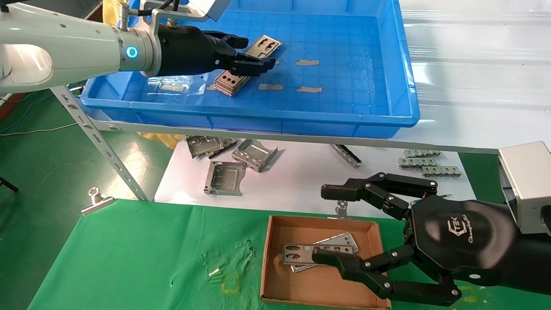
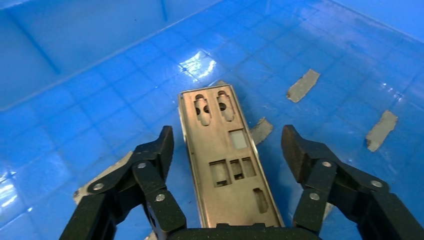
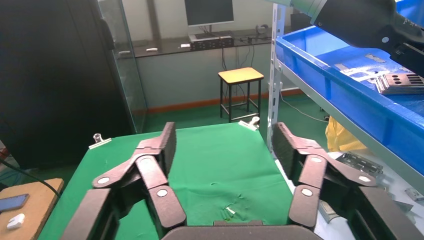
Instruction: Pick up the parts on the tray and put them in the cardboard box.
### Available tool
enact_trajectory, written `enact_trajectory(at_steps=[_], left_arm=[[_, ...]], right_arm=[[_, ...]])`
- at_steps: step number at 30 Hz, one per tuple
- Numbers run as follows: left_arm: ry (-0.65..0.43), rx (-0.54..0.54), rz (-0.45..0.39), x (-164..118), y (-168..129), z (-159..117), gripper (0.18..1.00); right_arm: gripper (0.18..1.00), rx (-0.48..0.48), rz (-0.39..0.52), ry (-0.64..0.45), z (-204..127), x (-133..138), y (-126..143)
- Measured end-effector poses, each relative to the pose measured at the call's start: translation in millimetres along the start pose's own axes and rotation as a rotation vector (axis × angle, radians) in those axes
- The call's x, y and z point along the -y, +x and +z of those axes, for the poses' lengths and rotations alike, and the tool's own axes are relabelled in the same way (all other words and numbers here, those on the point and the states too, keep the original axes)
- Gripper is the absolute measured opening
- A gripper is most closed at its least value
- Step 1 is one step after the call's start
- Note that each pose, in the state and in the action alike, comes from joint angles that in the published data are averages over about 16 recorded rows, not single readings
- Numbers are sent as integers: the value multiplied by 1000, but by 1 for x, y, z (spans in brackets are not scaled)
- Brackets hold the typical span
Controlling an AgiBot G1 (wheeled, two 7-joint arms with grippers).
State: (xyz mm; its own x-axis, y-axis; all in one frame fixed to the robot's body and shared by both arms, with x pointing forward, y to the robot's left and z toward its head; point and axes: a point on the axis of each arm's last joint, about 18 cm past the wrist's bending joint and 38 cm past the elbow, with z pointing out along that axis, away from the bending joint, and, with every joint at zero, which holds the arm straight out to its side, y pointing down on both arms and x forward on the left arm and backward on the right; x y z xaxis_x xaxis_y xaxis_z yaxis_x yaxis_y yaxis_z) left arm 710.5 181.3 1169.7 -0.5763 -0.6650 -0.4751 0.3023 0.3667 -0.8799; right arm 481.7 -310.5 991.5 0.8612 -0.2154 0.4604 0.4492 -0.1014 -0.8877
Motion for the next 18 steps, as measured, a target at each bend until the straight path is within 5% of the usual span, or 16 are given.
enact_trajectory(at_steps=[10,18], left_arm=[[4,5,8,0,0,1,644],[24,16,12,4,-3,0,516]], right_arm=[[839,0,0,0,0,0,0],[940,0,0,0,0,0,0]])
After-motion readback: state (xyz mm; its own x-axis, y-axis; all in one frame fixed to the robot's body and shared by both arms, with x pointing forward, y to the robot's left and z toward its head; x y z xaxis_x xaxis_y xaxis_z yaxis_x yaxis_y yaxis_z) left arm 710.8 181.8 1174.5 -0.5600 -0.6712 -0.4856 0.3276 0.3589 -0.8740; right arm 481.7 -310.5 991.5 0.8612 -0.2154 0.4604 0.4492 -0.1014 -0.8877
